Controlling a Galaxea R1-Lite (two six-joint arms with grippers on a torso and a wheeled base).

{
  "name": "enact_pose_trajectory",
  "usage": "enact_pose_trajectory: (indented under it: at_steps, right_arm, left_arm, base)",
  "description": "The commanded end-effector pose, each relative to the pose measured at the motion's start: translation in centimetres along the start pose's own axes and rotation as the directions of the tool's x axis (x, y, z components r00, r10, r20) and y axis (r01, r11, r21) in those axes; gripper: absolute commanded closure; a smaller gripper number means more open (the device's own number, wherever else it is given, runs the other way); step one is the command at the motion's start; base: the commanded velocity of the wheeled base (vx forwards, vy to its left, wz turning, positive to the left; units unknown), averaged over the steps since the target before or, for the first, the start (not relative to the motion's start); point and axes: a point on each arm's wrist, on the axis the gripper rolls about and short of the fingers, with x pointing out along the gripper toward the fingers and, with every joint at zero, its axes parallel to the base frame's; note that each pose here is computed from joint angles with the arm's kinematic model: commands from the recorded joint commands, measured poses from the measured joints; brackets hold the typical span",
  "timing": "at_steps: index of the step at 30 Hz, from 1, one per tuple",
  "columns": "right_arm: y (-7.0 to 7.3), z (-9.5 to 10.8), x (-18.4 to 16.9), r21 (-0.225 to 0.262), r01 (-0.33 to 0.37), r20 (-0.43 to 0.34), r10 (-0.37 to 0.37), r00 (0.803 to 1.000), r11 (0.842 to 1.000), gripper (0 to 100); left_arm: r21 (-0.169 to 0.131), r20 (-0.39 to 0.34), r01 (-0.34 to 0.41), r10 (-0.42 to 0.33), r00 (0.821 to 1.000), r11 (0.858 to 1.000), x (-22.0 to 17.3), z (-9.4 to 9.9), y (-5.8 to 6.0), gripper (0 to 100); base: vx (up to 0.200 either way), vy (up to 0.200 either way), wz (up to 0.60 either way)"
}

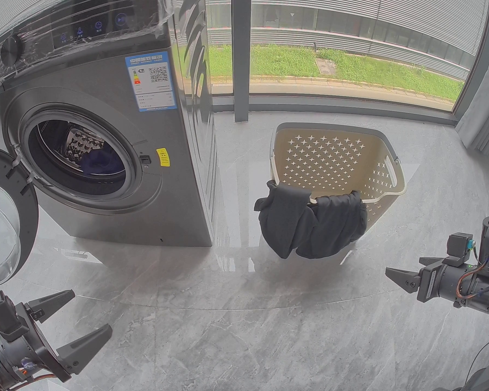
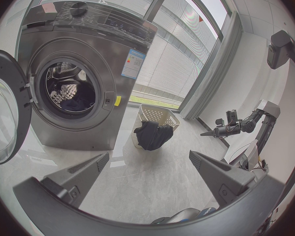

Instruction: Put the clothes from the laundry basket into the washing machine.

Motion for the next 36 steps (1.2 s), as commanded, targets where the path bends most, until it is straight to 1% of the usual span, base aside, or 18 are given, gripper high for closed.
enact_pose_trajectory:
  at_steps: [1,5,7,9,14,20,26,30,32,36]
  right_arm:
    - [0.0,-0.1,0.1,-0.003,-0.001,-0.005,0.001,1.0,1.0,0]
    - [0.2,-0.1,0.1,-0.005,-0.009,-0.008,0.009,1.0,1.0,0]
    - [0.4,-0.3,0.5,-0.011,-0.017,-0.025,0.017,1.0,1.0,0]
    - [0.5,-0.4,0.8,-0.015,-0.02,-0.039,0.02,0.999,1.0,0]
    - [0.6,-0.5,2.2,-0.02,-0.025,-0.026,0.025,0.999,0.999,0]
    - [0.8,-0.9,3.6,-0.026,-0.025,-0.04,0.024,0.999,0.999,0]
    - [1.4,-1.0,3.7,-0.036,-0.042,-0.043,0.041,0.998,0.998,0]
    - [1.4,-1.2,3.9,-0.035,-0.04,-0.052,0.039,0.998,0.999,0]
    - [1.4,-1.3,3.9,-0.036,-0.041,-0.057,0.039,0.998,0.999,0]
    - [1.4,-1.4,3.9,-0.038,-0.043,-0.065,0.04,0.997,0.998,0]
  left_arm:
    - [-0.002,-0.003,-0.001,0.001,1.0,1.0,0.0,0.0,0.0,0]
    - [-0.005,0.003,0.0,0.0,1.0,1.0,0.0,0.1,0.0,0]
    - [-0.01,0.009,0.002,-0.002,1.0,1.0,0.0,0.3,-0.1,0]
    - [-0.008,0.009,0.002,-0.002,1.0,1.0,0.0,0.3,-0.1,0]
    - [-0.005,0.006,0.001,-0.001,1.0,1.0,0.0,0.1,0.0,0]
    - [-0.005,0.0,-0.001,0.001,1.0,1.0,0.0,0.0,0.0,0]
    - [-0.008,-0.004,-0.002,0.002,1.0,1.0,0.0,-0.1,0.0,0]
    - [-0.009,0.0,-0.001,0.001,1.0,1.0,0.0,0.0,0.0,0]
    - [0.0,0.0,-0.001,0.001,1.0,1.0,-0.1,-0.1,0.0,0]
    - [0.004,-0.014,-0.007,0.007,1.0,1.0,0.0,-0.2,0.1,0]
  base:
    - [0.0,-0.2,0.0]
    - [0.0,-0.2,0.0]
    - [0.0,0.0,0.0]
    - [0.0,0.0,0.0]
    - [0.0,0.0,0.0]
    - [0.2,0.0,0.0]
    - [0.2,0.0,0.0]
    - [0.0,0.0,0.0]
    - [0.0,0.0,0.0]
    - [0.0,-0.2,0.0]
